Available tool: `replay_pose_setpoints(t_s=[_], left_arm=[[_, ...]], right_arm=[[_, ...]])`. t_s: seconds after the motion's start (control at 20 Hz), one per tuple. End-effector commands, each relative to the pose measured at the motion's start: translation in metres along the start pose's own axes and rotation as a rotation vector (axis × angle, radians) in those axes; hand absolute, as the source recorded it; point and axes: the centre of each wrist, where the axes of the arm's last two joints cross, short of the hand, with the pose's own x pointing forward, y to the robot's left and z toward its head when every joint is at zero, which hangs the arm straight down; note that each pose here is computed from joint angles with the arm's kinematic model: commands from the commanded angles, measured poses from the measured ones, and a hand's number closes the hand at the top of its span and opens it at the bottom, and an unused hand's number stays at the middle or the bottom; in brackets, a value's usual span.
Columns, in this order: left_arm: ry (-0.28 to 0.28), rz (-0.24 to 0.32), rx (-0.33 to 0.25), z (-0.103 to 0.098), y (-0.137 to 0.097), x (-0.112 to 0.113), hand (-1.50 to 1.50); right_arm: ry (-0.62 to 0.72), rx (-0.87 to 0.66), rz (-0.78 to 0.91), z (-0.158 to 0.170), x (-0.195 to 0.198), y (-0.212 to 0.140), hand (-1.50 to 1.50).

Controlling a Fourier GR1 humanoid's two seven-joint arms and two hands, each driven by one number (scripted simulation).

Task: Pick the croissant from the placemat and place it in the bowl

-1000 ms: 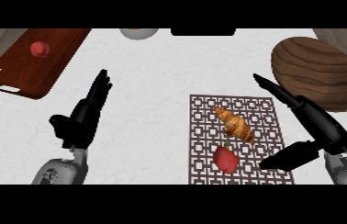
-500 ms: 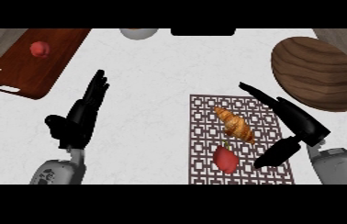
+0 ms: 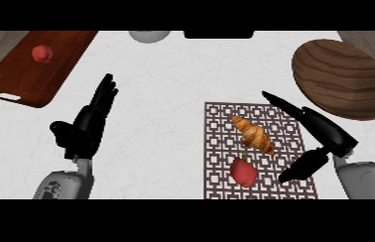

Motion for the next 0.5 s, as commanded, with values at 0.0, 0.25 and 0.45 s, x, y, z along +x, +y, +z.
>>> replay_pose_setpoints(t_s=[0.0,0.25,0.45], left_arm=[[0.009,-0.004,0.005,0.006,-0.008,-0.004,0.0],[-0.019,-0.005,0.005,0.006,-0.011,0.006,0.0],[-0.001,0.016,0.006,-0.021,0.023,0.012,0.0]], right_arm=[[-0.027,0.004,-0.048,0.015,-0.011,0.006,-1.5],[-0.039,0.015,-0.114,-0.005,0.004,0.024,-1.5],[0.001,0.03,-0.133,-0.004,-0.017,0.034,-1.5]])
